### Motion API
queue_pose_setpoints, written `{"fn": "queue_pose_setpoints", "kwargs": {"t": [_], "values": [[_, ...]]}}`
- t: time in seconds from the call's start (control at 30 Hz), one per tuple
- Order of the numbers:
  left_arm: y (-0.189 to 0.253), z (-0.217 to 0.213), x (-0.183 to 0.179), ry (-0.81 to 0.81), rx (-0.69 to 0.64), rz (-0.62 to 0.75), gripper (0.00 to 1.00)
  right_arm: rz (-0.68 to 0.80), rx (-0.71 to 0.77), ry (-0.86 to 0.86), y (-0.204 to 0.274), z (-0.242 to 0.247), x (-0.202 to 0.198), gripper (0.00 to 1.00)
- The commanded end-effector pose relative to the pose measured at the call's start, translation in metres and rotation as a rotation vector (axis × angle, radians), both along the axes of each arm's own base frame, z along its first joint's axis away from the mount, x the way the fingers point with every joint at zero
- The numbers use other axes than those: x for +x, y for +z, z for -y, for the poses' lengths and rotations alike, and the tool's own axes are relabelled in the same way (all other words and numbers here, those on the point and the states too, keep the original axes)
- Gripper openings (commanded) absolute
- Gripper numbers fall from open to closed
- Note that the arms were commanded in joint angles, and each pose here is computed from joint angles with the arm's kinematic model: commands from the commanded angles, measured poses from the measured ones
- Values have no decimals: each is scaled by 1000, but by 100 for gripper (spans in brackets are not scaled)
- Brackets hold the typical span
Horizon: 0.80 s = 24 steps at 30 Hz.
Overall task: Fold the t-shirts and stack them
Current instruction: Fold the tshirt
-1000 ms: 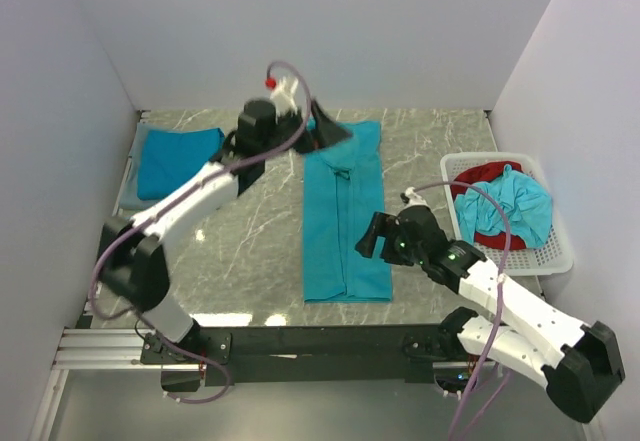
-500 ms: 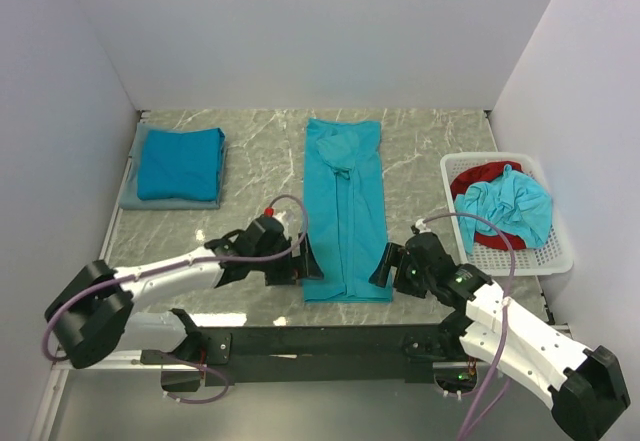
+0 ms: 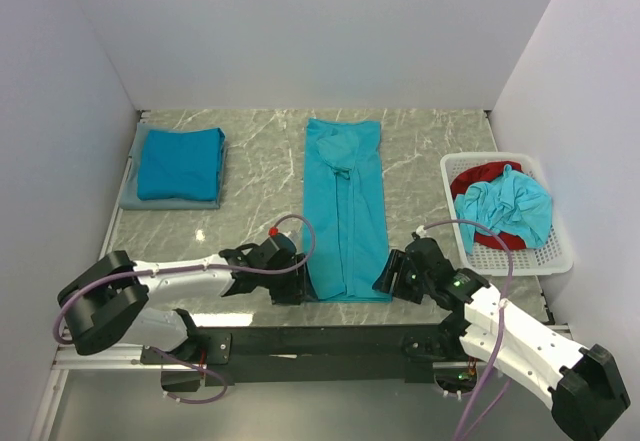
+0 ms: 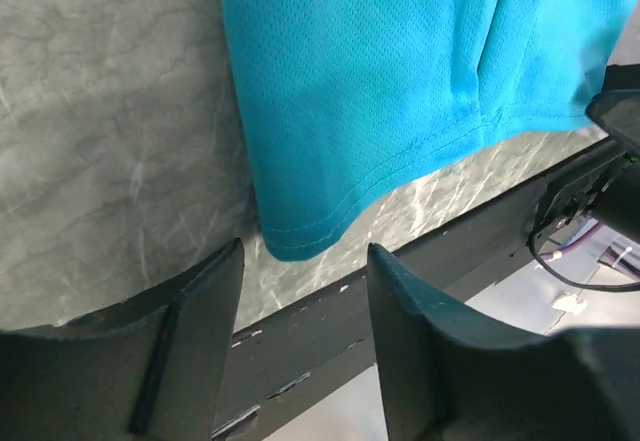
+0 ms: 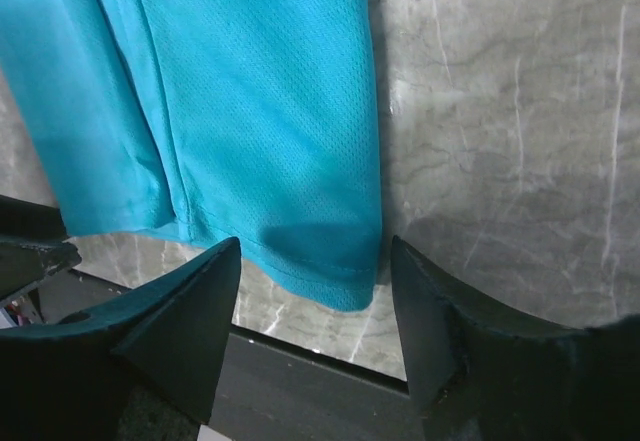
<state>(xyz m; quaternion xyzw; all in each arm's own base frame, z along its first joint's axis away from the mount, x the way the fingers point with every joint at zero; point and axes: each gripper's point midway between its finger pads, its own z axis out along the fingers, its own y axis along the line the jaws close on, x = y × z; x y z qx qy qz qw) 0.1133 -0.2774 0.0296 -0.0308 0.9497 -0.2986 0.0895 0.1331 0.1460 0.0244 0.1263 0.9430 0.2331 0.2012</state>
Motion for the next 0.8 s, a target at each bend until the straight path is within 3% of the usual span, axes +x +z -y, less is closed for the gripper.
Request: {"fn": "queue_pose_setpoints", "kwargs": {"t": [0.0,0.07,0.1,0.2,0.23,0.27,0.43,0.57,0.63,0.77], "values": [[-6,1,7,29,29,10,58,5,11,-5,-3,-1,2,66],[-8,2,9,27,43,11,52,9,0,-11,-4,1,2,63],[-9,2,10,31,48,11,43,11,3,-8,-4,1,2,60],[-11,2,11,34,55,16,36,9,19,-9,-4,-1,1,54],[-11,0,12,43,64,17,25,5,18,-10,-5,-1,1,54],[-13,-1,14,49,75,23,21,12,22,-11,-4,-2,2,53],[-5,6,19,32,44,62,0,55,26,-35,1,-3,12,31],[-4,6,19,26,37,66,0,23,38,-13,-1,-6,6,20],[0,7,15,23,7,56,0,-4,48,-4,-3,-7,0,9],[4,-1,-3,18,-18,33,0,-56,76,41,-5,-9,-22,3]]}}
